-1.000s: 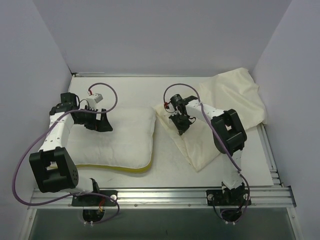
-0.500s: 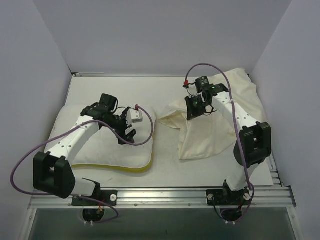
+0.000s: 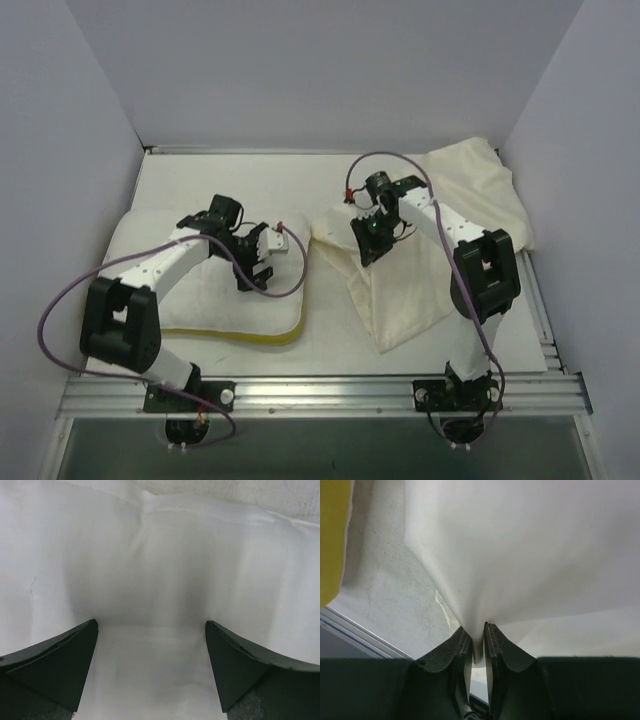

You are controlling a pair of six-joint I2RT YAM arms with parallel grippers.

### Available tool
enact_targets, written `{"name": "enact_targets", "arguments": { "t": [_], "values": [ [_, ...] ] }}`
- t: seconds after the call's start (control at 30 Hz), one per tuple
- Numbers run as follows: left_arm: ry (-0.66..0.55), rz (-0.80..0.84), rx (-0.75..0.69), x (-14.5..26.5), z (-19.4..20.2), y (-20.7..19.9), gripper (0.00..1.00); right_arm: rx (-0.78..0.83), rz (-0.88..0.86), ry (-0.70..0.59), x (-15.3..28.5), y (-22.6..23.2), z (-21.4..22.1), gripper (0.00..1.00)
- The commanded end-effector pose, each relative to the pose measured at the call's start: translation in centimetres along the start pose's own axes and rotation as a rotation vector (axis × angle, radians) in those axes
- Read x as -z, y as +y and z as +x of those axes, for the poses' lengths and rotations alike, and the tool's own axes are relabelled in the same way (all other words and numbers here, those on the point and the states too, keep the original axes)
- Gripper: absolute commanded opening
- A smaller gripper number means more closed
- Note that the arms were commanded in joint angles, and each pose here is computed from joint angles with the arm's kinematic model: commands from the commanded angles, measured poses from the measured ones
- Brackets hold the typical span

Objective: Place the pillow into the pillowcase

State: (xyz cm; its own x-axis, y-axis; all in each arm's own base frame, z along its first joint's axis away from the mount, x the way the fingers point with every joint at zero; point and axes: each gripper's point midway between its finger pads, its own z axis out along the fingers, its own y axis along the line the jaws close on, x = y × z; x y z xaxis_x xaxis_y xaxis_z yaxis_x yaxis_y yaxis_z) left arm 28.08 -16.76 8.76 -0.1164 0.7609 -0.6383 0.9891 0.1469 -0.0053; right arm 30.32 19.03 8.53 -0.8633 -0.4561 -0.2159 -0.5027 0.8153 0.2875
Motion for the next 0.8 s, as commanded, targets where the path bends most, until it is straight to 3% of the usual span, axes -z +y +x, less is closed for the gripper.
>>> {"name": "enact_targets", "arguments": {
  "t": [0.0,0.1,0.2,0.47,0.5,0.57,0.6,0.67,0.7,0.77],
  "values": [
    [-0.016,-0.041,-0.061,1.3,0.5,-0.3,0.97,0.01,0.031,0.069,-0.4,0.1,1.1,0.18],
    [-0.011,-0.054,-0.057,2.0,1.2,-0.8,0.97,0.011,0.06,0.069,-0.5,-0.4,0.8,0.17],
    [-0.002,-0.045,-0.041,1.9,2.2,-1.3,0.97,0.021,0.073,0.065,-0.4,-0.6,0.6,0.0],
    [0.012,-0.01,-0.019,0.9,3.0,-1.1,0.97,0.043,-0.085,-0.027,2.8,2.9,0.9,0.0],
    [0.018,-0.001,-0.016,0.7,3.2,-1.2,0.93,0.045,-0.101,-0.048,3.4,3.2,0.8,0.0],
    [0.05,0.015,0.0,0.3,4.3,-1.5,0.8,0.033,-0.136,-0.102,5.2,3.6,0.5,0.0],
    [0.053,0.01,0.008,0.4,4.5,-1.4,0.55,0.028,-0.146,-0.115,5.7,3.6,0.5,0.0],
    [0.043,0.0,0.033,1.1,4.7,-1.3,0.37,0.009,-0.142,-0.147,6.7,3.0,0.4,0.0],
    [0.029,-0.026,0.049,2.1,4.6,-0.7,0.2,0.007,-0.137,-0.143,6.7,2.8,0.6,0.0],
    [0.012,-0.003,0.066,3.4,4.2,-1.3,0.04,0.007,-0.116,-0.128,6.5,2.2,1.0,0.0]
  ]
}}
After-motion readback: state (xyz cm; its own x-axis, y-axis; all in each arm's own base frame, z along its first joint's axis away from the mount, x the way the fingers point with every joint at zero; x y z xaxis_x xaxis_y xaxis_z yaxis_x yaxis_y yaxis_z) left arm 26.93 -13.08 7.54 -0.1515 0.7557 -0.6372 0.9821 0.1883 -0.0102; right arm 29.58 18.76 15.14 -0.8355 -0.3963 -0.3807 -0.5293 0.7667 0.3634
